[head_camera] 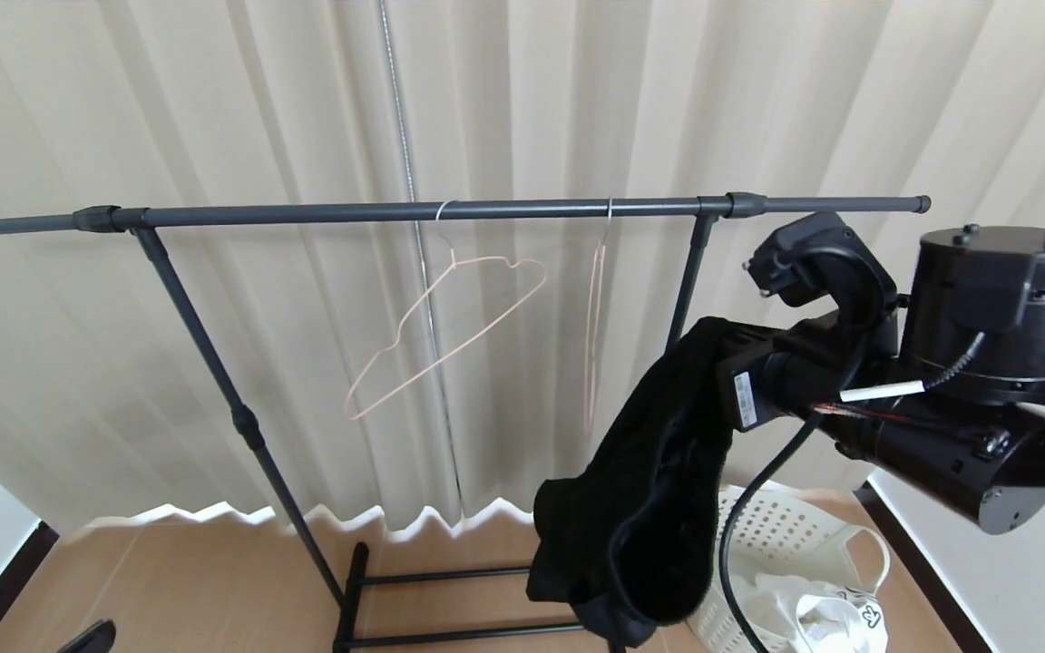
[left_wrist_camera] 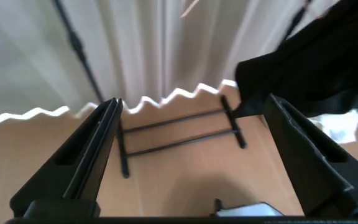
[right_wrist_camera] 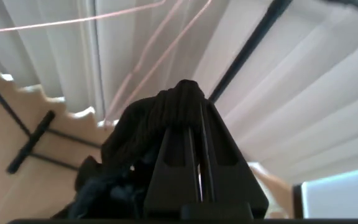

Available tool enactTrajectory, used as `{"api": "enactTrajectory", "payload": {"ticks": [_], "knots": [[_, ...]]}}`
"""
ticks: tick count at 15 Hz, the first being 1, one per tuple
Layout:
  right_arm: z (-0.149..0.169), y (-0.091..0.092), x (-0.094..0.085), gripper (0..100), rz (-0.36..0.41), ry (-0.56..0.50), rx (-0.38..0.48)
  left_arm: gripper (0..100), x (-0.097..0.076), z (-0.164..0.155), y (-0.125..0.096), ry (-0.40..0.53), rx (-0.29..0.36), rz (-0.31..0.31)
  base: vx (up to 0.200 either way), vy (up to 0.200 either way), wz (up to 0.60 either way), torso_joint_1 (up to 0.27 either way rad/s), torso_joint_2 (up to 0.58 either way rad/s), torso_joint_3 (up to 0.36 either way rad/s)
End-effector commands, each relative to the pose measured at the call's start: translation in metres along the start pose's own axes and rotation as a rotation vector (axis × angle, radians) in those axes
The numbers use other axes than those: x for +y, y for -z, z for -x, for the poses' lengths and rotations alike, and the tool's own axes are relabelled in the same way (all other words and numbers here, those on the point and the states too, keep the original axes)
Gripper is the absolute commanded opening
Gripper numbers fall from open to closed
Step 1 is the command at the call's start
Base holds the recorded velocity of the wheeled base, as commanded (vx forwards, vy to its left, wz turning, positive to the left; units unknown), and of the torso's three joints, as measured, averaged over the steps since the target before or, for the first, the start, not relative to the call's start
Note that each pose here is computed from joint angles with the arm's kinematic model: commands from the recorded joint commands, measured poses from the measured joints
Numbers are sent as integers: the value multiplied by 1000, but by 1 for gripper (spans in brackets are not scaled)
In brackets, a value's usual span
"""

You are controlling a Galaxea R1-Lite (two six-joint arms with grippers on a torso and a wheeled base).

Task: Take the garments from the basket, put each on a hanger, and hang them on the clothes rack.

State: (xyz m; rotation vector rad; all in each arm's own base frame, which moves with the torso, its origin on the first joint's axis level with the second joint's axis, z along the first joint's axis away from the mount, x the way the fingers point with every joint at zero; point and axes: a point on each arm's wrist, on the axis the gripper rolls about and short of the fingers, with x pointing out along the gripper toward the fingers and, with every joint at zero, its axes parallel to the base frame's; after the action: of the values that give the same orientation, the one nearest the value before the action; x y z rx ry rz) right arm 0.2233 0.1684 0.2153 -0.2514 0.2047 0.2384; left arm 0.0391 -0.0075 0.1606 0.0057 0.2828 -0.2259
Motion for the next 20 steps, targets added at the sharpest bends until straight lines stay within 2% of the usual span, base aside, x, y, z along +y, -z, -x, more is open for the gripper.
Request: {"api": "enactTrajectory", "payload": {"ticks": [1, 2, 3, 4, 7, 9, 11, 12, 13, 15, 18, 20], "knots": [[-3, -25, 2, 0, -146, -10, 29, 100, -21, -55, -53, 202, 150, 22, 0, 0, 0, 0, 0, 0], [-4, -30, 5, 0, -196, -19, 50, 100, -33, -65, -61, 249, 176, 36, 0, 0, 0, 0, 0, 0], [-5, -32, 6, 0, -214, -20, 57, 100, -39, -70, -63, 263, 193, 42, 0, 0, 0, 0, 0, 0], [-12, -37, 13, 0, -277, -29, 72, 100, -67, -94, -68, 307, 270, 40, 0, 0, 0, 0, 0, 0], [-17, -39, 24, 0, -322, -49, 70, 100, -114, -134, -62, 386, 413, 7, 0, 0, 0, 0, 0, 0], [-16, -39, 27, 0, -325, -61, 71, 100, -139, -158, -60, 399, 467, 26, 0, 0, 0, 0, 0, 0], [-16, -39, 28, 0, -333, -62, 71, 100, -160, -173, -65, 410, 482, 78, 0, 0, 0, 0, 0, 0], [-19, -37, 30, 0, -334, -61, 77, 100, -166, -180, -67, 408, 488, 108, 0, 0, 0, 0, 0, 0], [-21, -37, 31, 0, -334, -61, 78, 100, -168, -183, -65, 406, 494, 110, 0, 0, 0, 0, 0, 0], [-17, -36, 39, 0, -325, -89, 82, 100, -188, -197, -53, 383, 502, 143, 0, 0, 0, 0, 0, 0], [-9, -38, 48, 0, -326, -124, 77, 100, -201, -220, -35, 276, 480, 128, 0, 0, 0, 0, 0, 0], [-4, -40, 50, 0, -333, -134, 70, 100, -203, -229, -29, 231, 476, 142, 0, 0, 0, 0, 0, 0]]}}
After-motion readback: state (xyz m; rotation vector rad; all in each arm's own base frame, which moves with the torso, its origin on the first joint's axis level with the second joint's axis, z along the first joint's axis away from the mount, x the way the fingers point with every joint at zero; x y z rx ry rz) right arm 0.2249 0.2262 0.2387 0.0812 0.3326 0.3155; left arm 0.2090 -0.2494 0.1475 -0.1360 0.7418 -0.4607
